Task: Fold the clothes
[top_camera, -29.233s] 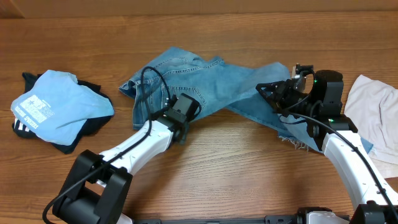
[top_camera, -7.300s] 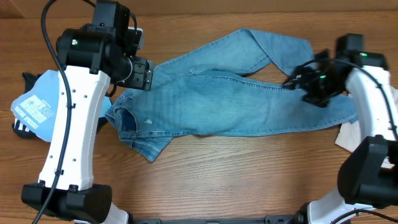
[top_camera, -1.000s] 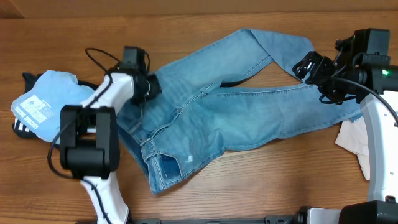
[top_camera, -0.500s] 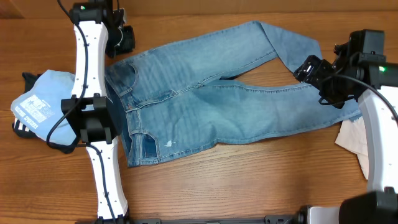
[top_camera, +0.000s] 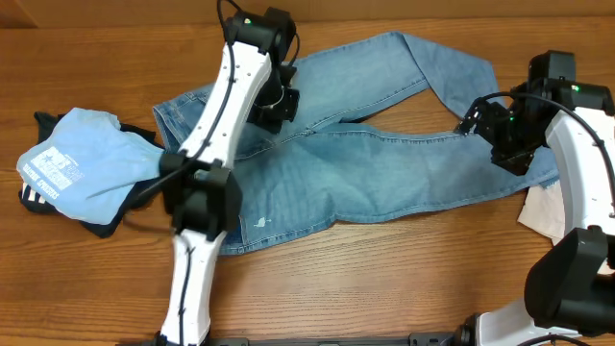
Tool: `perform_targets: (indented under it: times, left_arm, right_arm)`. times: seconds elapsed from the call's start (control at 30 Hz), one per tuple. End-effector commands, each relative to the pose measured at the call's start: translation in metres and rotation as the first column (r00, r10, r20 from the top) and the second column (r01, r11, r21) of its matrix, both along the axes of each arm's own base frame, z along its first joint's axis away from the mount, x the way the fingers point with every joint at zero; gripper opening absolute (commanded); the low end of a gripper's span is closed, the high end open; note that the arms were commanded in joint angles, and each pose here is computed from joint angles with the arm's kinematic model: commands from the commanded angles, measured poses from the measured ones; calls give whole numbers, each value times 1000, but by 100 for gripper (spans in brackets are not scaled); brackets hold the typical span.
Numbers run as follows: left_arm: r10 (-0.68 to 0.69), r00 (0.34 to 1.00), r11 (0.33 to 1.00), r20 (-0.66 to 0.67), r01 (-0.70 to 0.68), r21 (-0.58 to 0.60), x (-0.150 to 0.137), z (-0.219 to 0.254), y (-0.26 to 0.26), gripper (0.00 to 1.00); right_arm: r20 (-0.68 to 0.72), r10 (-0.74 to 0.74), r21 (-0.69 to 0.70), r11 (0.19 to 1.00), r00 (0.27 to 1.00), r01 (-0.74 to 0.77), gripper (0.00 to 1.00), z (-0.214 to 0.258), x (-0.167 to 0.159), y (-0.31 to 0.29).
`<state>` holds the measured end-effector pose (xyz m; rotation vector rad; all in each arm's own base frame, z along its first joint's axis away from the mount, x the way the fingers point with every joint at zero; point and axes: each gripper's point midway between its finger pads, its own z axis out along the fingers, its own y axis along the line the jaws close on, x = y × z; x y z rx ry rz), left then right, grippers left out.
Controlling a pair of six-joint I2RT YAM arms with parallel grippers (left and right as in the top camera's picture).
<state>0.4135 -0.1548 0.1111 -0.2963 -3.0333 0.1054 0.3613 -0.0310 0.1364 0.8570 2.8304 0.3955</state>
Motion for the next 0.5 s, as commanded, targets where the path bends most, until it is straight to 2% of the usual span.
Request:
perform_targets:
  times: [0.0,0.1,0.17,0.23,0.33,0.4,0.47]
  left_arm:
    - [91,994,985,-61,-81,153,-85,28,43,11]
    - [129,983,985,-127,-112,131,-126,-17,45,15]
    - [165,974,980,-158,-145,136,-142,-56,48,10]
    - [251,959,961,-133,-231,150,-147,-88,51,5]
    - [408,908,907,-93,-390,160,-147,-112,60,4]
    - [480,865,870,-143,-449,205,-166,-121,78,4]
    - [553,806,819,-209,-481,314,-200,-127,113,4]
  right_arm:
    - [33,8,-14,1000,999,-7,100,9,2,-6]
    - [46,8,-17,1000,999,-7,100,9,4,-6]
    - [52,7,-17,1000,999,-6,100,10,6,-6]
    - [47,8,-16,1000,999,-7,100,9,5,-6]
    - [40,8,-15,1000,999,-8,100,9,3,-6]
    - [43,20,-21,1000,999,-19,100,9,3,-6]
    - [36,14,-54,998,999,-12,100,8,2,-12]
